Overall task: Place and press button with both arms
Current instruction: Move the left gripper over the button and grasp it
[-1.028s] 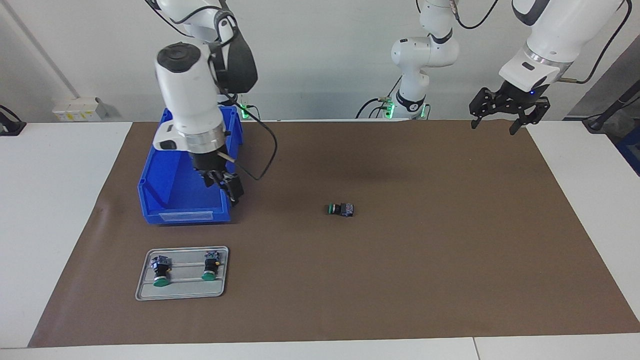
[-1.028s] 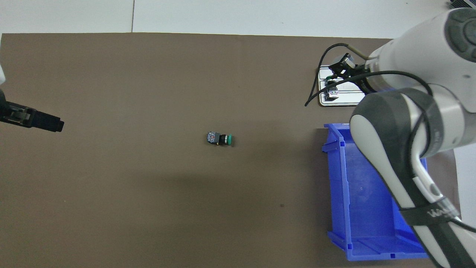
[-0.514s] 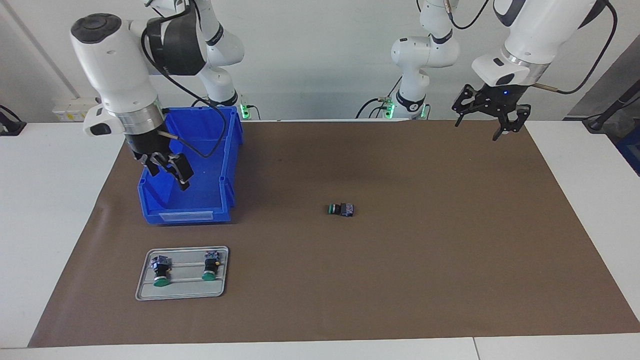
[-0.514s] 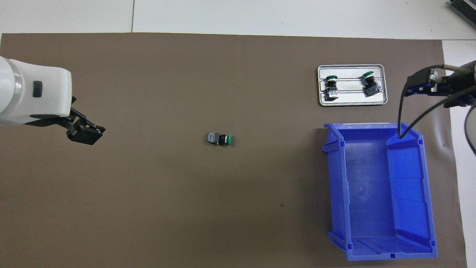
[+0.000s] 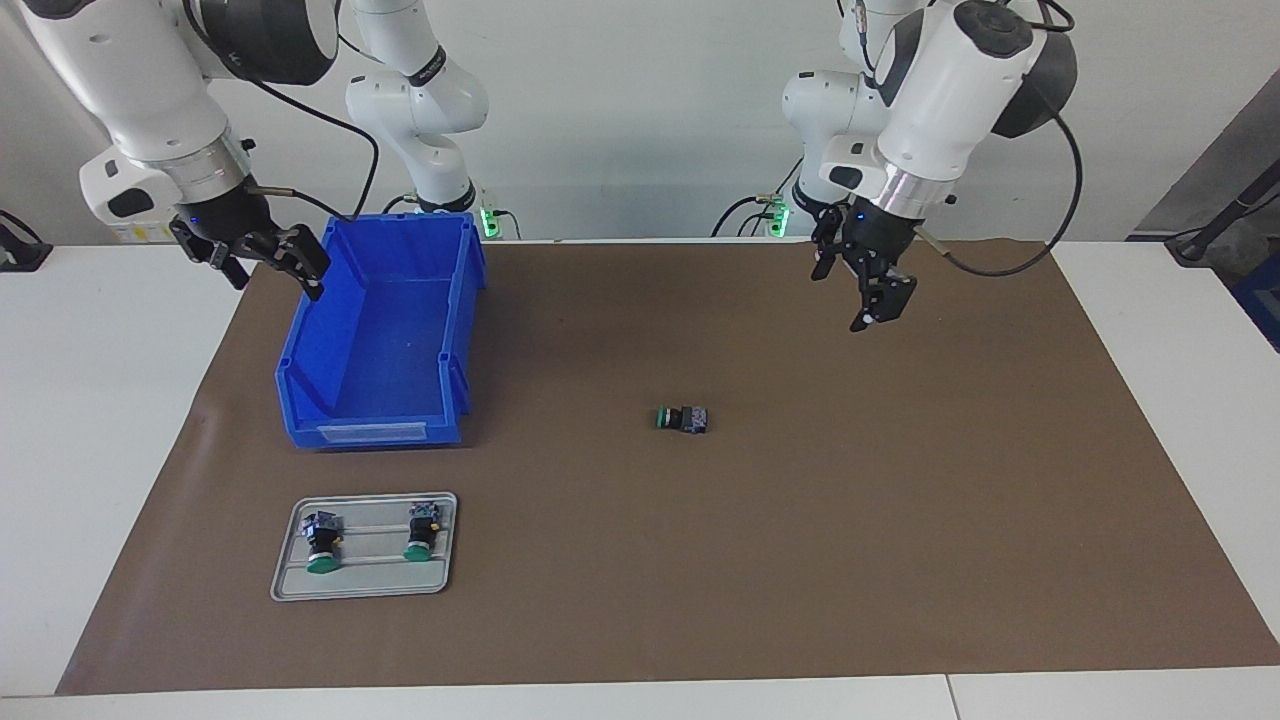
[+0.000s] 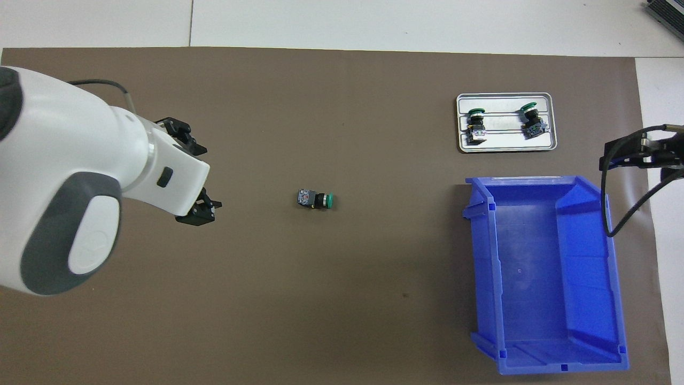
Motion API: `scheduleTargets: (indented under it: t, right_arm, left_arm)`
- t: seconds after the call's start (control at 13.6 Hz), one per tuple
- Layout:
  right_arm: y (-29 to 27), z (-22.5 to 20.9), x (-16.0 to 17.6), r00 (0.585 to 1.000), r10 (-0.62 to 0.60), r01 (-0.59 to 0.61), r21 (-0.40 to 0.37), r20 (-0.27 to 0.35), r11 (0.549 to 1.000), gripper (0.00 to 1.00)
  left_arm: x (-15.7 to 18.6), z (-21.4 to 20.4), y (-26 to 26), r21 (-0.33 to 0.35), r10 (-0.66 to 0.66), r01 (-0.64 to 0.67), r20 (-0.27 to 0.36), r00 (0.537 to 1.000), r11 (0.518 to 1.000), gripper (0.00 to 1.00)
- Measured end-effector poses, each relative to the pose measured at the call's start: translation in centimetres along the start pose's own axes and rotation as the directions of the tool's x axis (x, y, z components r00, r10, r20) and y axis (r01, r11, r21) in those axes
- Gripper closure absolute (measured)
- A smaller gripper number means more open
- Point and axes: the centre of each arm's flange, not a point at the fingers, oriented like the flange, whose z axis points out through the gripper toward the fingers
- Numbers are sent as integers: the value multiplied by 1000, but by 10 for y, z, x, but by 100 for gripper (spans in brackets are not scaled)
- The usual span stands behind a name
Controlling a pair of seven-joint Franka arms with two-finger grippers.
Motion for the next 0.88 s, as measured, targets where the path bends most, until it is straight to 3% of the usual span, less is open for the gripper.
scheduleTargets:
  t: [0.22,0.88]
  right_arm:
    - [0,0,0,1000,0,0,0,0,1000,0]
    - [4,1,1,1000,8,-8,0,0,1000,0]
  left_arm:
    - [45,58,4,1,69,-69,-10,998,998,1]
    - [115,207,25,-27,116,-116,-2,993,993,4]
